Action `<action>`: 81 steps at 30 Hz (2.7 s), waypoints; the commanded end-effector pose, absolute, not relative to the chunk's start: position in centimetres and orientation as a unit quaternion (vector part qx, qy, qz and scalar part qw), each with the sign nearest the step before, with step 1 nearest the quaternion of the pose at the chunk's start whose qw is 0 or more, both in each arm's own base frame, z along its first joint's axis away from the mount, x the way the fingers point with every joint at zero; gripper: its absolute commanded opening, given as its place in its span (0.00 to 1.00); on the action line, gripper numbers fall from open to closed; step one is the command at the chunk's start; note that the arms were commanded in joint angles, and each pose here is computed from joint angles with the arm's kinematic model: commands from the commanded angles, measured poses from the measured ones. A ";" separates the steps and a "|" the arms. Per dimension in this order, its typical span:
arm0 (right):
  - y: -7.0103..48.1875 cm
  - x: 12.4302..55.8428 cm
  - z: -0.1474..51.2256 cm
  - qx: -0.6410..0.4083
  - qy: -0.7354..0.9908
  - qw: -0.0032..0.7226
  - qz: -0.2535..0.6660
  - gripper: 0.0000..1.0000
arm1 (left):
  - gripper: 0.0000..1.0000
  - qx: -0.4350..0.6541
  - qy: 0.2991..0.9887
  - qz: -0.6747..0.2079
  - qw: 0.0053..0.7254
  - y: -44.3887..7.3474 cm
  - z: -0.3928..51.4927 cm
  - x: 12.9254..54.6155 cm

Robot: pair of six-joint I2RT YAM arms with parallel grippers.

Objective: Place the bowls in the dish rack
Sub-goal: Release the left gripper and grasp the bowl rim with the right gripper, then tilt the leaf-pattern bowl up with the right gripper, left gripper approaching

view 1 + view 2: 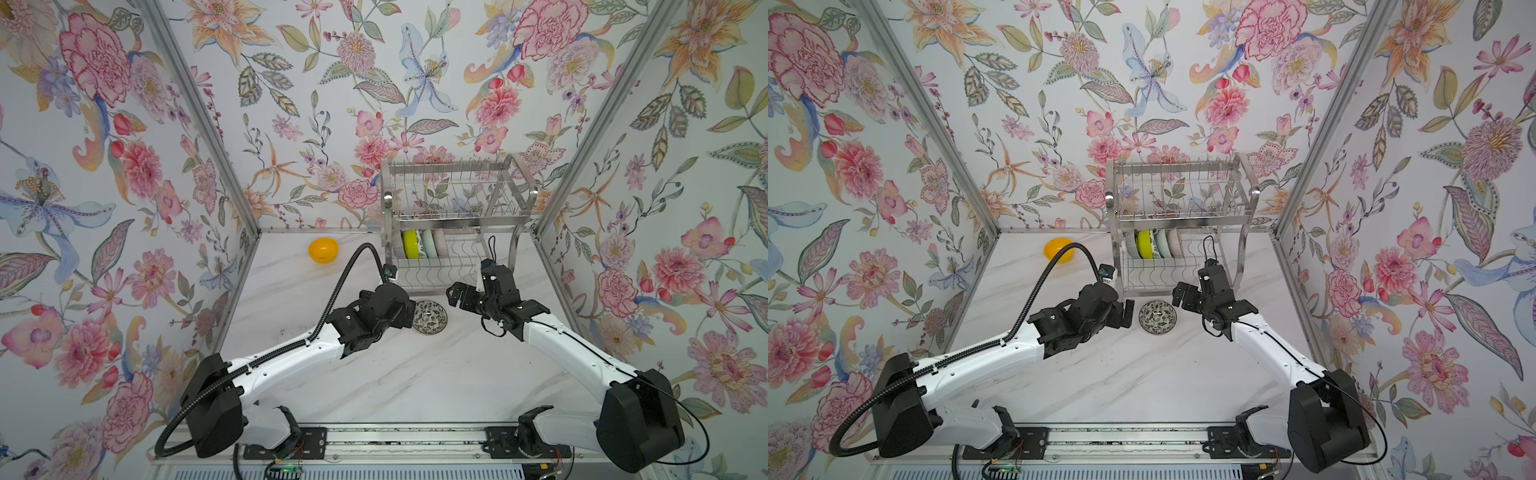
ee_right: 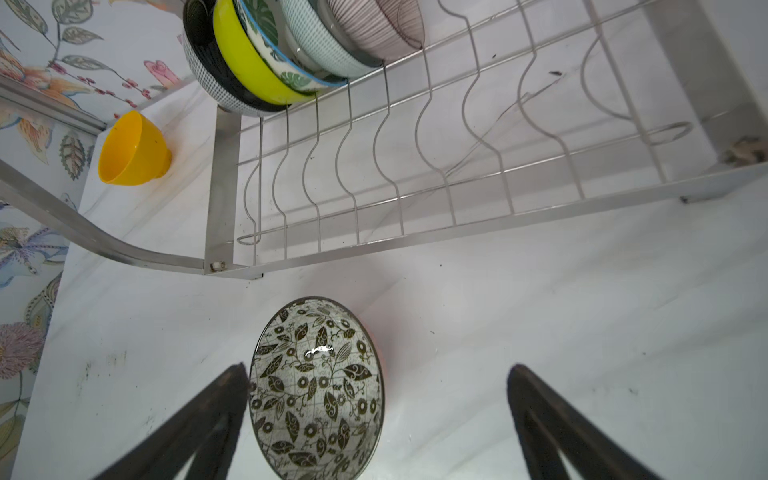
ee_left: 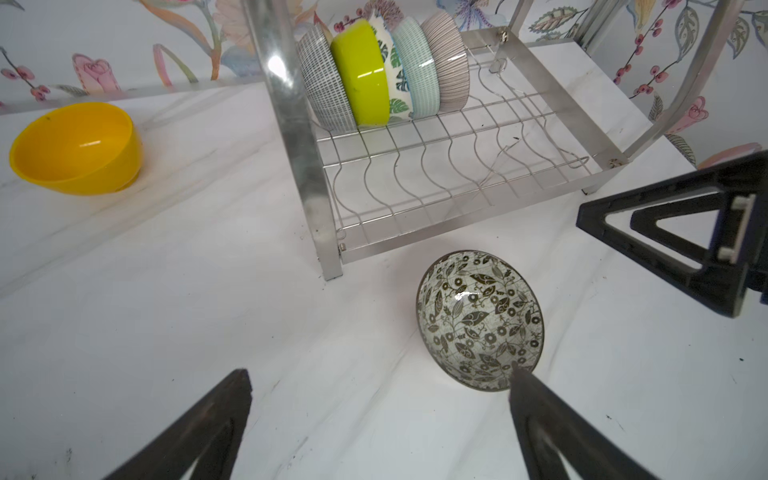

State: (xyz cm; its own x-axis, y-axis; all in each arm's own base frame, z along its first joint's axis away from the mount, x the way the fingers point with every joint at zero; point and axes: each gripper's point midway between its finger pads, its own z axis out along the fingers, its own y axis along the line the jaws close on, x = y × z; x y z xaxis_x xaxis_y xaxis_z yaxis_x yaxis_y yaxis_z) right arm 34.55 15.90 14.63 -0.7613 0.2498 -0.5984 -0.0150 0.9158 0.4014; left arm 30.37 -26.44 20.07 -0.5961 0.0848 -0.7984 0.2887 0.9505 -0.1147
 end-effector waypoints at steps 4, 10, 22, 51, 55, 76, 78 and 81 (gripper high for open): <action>17.6 34.3 11.9 0.070 0.937 0.295 0.174 0.99 | 0.99 0.048 0.886 -0.175 0.426 -23.5 18.0 30.6; 18.5 33.5 8.7 0.066 0.952 0.256 0.155 0.93 | 0.99 0.009 0.887 -0.178 0.425 -20.5 16.8 30.2; 19.7 33.1 5.2 0.054 0.962 0.225 0.143 0.51 | 0.99 -0.073 0.852 -0.268 0.443 -17.1 15.1 28.7; 21.5 35.6 12.1 0.016 0.931 0.333 0.148 0.00 | 0.99 -0.103 0.804 -0.418 0.410 -20.2 16.7 31.0; 22.2 36.3 14.3 0.009 0.921 0.357 0.157 0.00 | 0.99 -0.086 0.784 -0.454 0.415 -22.4 17.9 30.9; 24.5 36.7 22.3 -0.007 0.873 0.454 0.177 0.00 | 0.66 0.000 0.834 -0.330 0.442 -28.2 19.0 32.5; 24.7 36.6 22.9 -0.007 0.868 0.460 0.186 0.00 | 0.59 0.001 0.836 -0.327 0.440 -28.5 18.9 32.7; 25.0 36.6 23.4 -0.008 0.864 0.466 0.192 0.00 | 0.52 0.005 0.840 -0.323 0.436 -29.1 18.8 33.0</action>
